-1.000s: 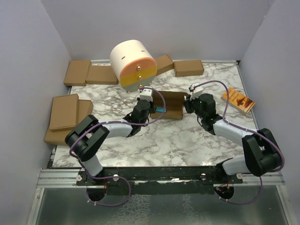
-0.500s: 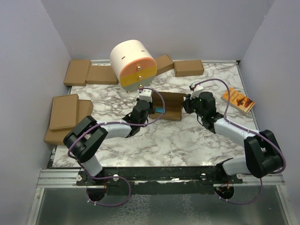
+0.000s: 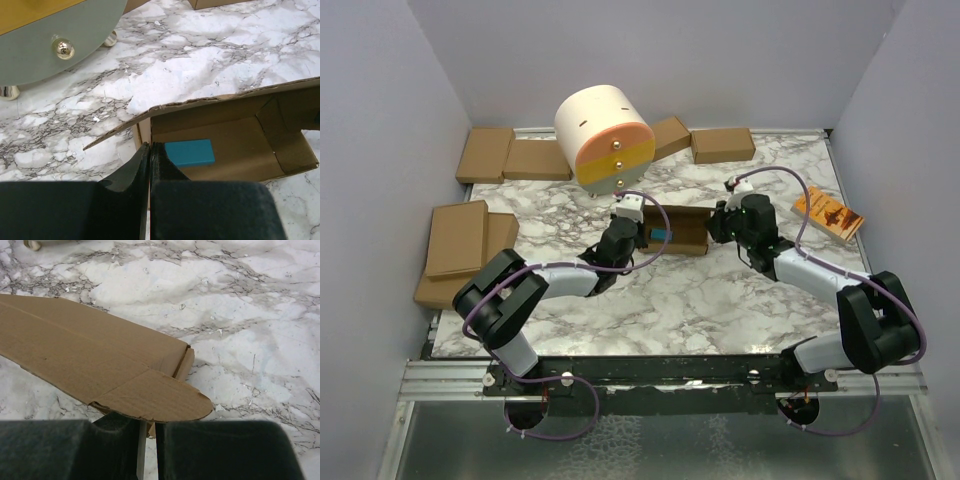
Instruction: Fold the paper box
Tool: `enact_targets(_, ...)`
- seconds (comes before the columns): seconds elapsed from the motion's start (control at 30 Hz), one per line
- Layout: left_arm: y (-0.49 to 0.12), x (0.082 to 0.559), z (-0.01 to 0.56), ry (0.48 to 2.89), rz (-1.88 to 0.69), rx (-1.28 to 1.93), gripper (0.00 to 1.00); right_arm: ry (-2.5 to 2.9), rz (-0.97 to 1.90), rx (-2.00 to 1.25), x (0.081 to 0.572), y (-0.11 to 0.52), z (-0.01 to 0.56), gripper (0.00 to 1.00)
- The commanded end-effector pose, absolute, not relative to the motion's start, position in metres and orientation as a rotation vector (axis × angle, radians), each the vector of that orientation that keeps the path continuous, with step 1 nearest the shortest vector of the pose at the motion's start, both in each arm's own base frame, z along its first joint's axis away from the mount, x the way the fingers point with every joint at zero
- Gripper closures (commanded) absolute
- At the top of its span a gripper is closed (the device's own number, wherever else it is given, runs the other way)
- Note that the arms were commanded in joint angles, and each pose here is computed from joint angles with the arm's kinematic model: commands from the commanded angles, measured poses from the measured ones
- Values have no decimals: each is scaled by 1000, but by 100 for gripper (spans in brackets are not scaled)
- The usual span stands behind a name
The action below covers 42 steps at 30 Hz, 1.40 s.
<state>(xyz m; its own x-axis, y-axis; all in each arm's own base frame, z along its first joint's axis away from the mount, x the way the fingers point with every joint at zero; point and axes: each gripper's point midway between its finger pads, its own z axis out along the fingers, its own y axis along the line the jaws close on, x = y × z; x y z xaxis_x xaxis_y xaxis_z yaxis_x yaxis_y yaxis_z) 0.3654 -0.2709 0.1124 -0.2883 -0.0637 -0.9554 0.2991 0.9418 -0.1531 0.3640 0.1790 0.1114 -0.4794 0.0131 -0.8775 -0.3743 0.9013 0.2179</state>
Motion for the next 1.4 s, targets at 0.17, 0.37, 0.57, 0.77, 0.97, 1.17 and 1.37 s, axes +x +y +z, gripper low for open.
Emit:
enact_targets(0.17, -287, 342, 100, 1887, -459, 260, 100, 2102, 503, -377, 335, 187, 93, 89)
enact_targets(0.37, -285, 338, 98, 1896, -468, 253, 100, 2090, 447, -403, 332, 179, 91, 89)
enact_targets(0.57, -285, 336, 102, 1897, -479, 246, 92, 2076, 413, -416, 335, 176, 93, 89)
enact_targets(0.77, -280, 331, 107, 1895, -487, 230, 77, 2084, 391, -415, 336, 173, 90, 89)
enact_targets(0.97, -272, 324, 114, 1893, -489, 223, 64, 2090, 377, -405, 338, 171, 88, 89)
enact_targets(1.17, -267, 302, 119, 1902, -548, 277, 51, 2090, 373, -401, 339, 171, 88, 89)
enact_targets(1.37, -259, 264, 148, 1841, -698, 337, 50, 2096, 379, -407, 338, 172, 86, 89)
